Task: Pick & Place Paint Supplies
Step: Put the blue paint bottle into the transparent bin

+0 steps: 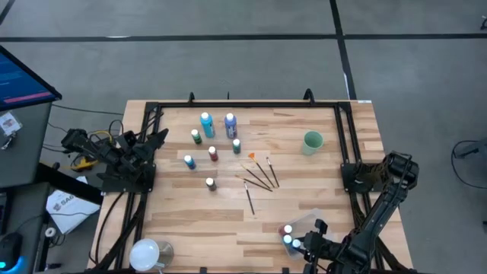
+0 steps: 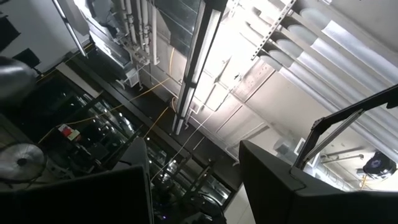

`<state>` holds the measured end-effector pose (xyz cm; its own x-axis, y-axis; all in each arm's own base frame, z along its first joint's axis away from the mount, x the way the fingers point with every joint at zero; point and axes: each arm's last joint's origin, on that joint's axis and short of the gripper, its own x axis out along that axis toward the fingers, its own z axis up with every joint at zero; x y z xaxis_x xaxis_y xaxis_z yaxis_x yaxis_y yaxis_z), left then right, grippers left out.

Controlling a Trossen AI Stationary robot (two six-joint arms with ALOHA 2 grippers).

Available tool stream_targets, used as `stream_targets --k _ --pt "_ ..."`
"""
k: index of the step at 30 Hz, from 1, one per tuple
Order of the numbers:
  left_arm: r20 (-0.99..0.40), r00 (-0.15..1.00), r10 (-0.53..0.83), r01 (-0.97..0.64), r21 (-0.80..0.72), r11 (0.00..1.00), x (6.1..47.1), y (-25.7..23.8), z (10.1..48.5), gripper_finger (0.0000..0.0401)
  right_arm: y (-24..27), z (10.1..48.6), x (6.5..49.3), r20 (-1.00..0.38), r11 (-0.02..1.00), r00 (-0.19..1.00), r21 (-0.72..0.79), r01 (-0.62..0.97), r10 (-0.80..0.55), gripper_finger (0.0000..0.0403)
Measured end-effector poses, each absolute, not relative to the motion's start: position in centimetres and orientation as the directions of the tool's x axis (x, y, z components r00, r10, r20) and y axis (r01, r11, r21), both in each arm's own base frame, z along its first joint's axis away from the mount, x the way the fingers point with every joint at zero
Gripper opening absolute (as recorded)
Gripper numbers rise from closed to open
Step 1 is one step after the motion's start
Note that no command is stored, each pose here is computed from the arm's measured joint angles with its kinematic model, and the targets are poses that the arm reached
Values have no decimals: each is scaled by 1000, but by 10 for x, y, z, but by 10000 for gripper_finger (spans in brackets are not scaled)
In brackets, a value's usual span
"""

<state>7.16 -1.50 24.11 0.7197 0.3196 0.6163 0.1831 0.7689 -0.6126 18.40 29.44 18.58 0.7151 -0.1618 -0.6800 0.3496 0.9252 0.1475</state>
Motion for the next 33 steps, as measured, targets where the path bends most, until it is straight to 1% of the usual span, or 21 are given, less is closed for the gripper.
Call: stream_targets --k 33 --pt "615 720 321 182 -614 768 72 -15 241 132 293 185 183 -683 943 709 92 321 -175 114"
